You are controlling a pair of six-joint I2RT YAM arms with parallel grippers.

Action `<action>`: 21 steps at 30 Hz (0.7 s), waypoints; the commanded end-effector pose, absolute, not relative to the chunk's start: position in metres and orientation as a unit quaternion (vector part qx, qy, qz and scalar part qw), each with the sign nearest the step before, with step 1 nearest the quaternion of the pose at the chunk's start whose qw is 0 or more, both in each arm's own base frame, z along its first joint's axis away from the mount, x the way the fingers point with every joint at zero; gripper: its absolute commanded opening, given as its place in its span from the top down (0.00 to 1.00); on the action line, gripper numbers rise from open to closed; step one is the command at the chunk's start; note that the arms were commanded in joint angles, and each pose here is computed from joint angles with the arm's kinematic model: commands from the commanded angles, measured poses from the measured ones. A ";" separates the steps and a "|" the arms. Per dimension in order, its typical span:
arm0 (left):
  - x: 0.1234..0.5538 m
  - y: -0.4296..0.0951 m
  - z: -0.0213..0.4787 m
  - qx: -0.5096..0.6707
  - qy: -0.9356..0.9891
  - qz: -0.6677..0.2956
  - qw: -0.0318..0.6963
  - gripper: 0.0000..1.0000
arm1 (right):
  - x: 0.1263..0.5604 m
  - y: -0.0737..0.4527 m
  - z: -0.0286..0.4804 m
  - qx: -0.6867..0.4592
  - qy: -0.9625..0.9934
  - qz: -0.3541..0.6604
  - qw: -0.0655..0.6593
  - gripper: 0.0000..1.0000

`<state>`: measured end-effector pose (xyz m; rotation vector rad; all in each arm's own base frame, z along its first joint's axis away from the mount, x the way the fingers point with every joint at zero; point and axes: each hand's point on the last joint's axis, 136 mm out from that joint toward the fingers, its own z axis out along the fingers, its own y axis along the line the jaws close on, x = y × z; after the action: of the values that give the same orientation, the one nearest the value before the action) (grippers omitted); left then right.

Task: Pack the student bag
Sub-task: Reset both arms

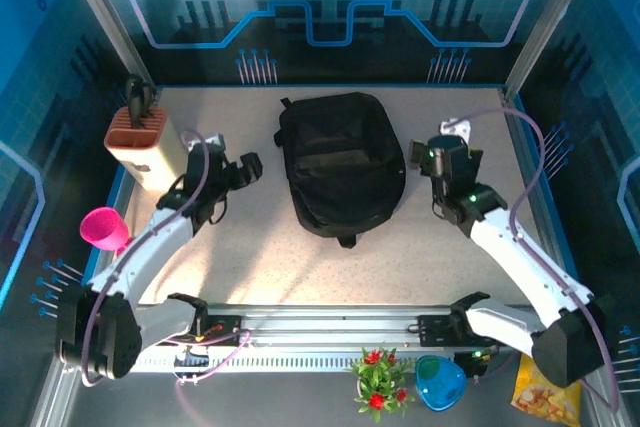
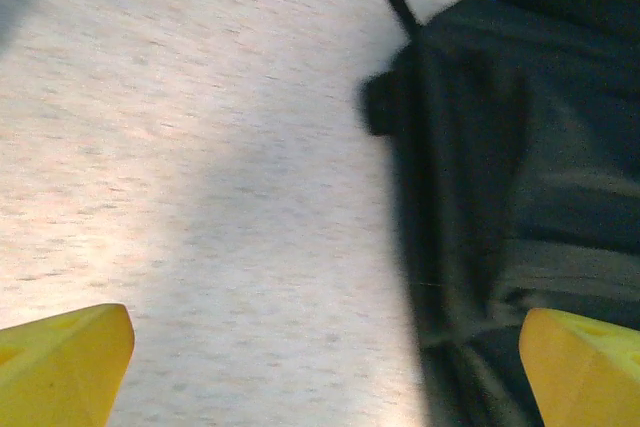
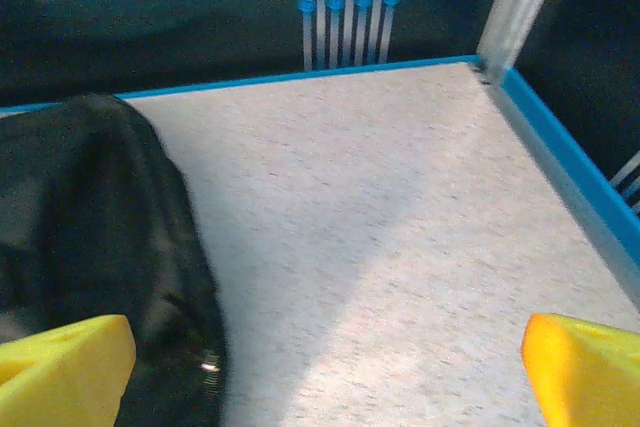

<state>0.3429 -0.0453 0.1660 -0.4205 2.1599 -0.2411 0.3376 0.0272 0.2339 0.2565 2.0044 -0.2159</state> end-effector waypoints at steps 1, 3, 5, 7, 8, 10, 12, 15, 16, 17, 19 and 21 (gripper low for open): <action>0.334 -0.009 0.181 -0.166 0.833 -0.003 0.528 0.01 | 0.327 -0.006 0.226 0.152 0.812 -0.133 0.548 0.00; 0.323 0.005 0.180 -0.174 0.821 0.030 0.543 0.01 | 0.316 -0.022 0.203 0.172 0.823 -0.148 0.520 0.00; 0.316 0.019 0.178 -0.190 0.805 0.061 0.558 0.01 | 0.310 -0.036 0.185 0.187 0.829 -0.160 0.502 0.00; 0.314 0.029 0.176 -0.203 0.785 0.086 0.579 0.01 | 0.309 -0.046 0.167 0.197 0.830 -0.166 0.494 0.00; 0.313 0.033 0.175 -0.206 0.776 0.097 0.588 0.01 | 0.311 -0.048 0.158 0.192 0.832 -0.166 0.494 0.00; 0.314 0.038 0.171 -0.205 0.769 0.113 0.595 0.01 | 0.315 -0.050 0.147 0.183 0.831 -0.165 0.498 0.00; 0.317 0.042 0.161 -0.202 0.773 0.127 0.588 0.01 | 0.321 -0.049 0.136 0.165 0.832 -0.164 0.503 0.00; 0.327 0.039 0.143 -0.190 0.788 0.112 0.574 0.01 | 0.335 -0.039 0.131 0.121 0.825 -0.144 0.533 0.00; 0.332 0.036 0.138 -0.185 0.791 0.102 0.574 0.01 | 0.340 -0.033 0.131 0.106 0.820 -0.133 0.546 0.00; 0.335 0.035 0.135 -0.183 0.792 0.096 0.575 0.01 | 0.343 -0.029 0.132 0.090 0.815 -0.123 0.559 0.00; 0.342 0.032 0.130 -0.172 0.792 0.083 0.580 0.01 | 0.348 -0.021 0.134 0.073 0.804 -0.108 0.580 0.00; 0.348 0.028 0.126 -0.155 0.793 0.066 0.586 0.01 | 0.352 -0.015 0.135 0.057 0.797 -0.093 0.594 0.00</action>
<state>0.3348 0.0353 0.1140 -0.4238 1.9275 0.2348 0.3284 -0.0270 0.0936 0.2051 2.0551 -0.3079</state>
